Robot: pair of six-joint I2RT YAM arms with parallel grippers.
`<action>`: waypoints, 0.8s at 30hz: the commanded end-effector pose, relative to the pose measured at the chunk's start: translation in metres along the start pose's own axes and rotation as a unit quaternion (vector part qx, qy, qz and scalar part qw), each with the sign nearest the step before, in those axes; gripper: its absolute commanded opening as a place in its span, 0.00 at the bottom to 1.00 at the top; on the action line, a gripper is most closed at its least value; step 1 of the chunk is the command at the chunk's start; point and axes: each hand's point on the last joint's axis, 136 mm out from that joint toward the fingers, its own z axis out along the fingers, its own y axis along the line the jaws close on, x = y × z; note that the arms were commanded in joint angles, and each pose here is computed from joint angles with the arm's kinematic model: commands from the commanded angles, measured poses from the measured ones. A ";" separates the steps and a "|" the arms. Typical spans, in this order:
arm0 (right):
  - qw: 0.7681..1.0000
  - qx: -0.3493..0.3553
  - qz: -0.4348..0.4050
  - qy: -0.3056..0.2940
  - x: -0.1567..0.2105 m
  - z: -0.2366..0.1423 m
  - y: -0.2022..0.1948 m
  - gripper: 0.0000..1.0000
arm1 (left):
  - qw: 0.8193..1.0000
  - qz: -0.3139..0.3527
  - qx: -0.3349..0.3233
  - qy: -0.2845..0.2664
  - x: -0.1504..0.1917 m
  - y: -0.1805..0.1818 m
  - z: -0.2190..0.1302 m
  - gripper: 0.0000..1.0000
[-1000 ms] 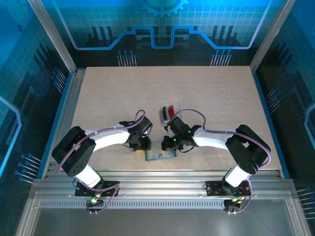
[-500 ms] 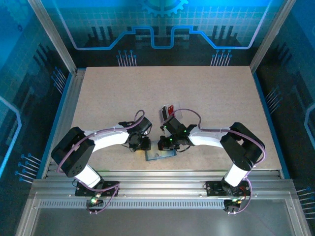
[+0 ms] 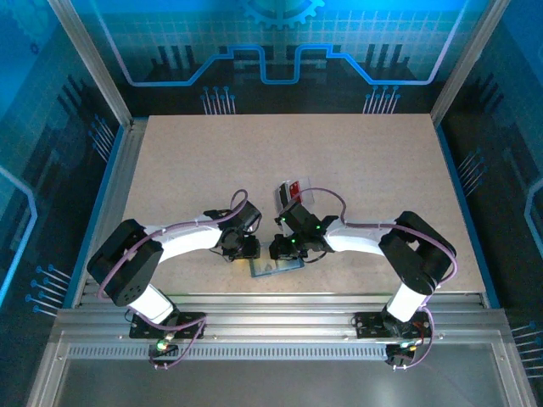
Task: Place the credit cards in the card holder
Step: Insert the credit card into the card slot.
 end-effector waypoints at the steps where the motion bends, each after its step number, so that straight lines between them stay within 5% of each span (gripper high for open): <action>1: 1.000 0.014 -0.022 0.000 0.005 -0.009 0.005 0.16 | 0.999 -0.014 0.008 0.049 0.024 0.002 0.014 0.39; 11: 0.998 0.038 -0.047 0.006 0.003 -0.020 0.009 0.30 | 0.997 -0.036 0.045 0.045 0.017 -0.002 0.001 0.40; 17: 0.998 0.048 -0.049 0.009 0.001 -0.018 0.007 0.21 | 0.994 -0.047 0.084 0.043 0.015 -0.007 -0.009 0.39; 24: 0.996 0.076 -0.045 0.009 -0.003 -0.013 -0.002 0.05 | 0.991 -0.064 0.112 0.032 0.014 -0.005 -0.022 0.25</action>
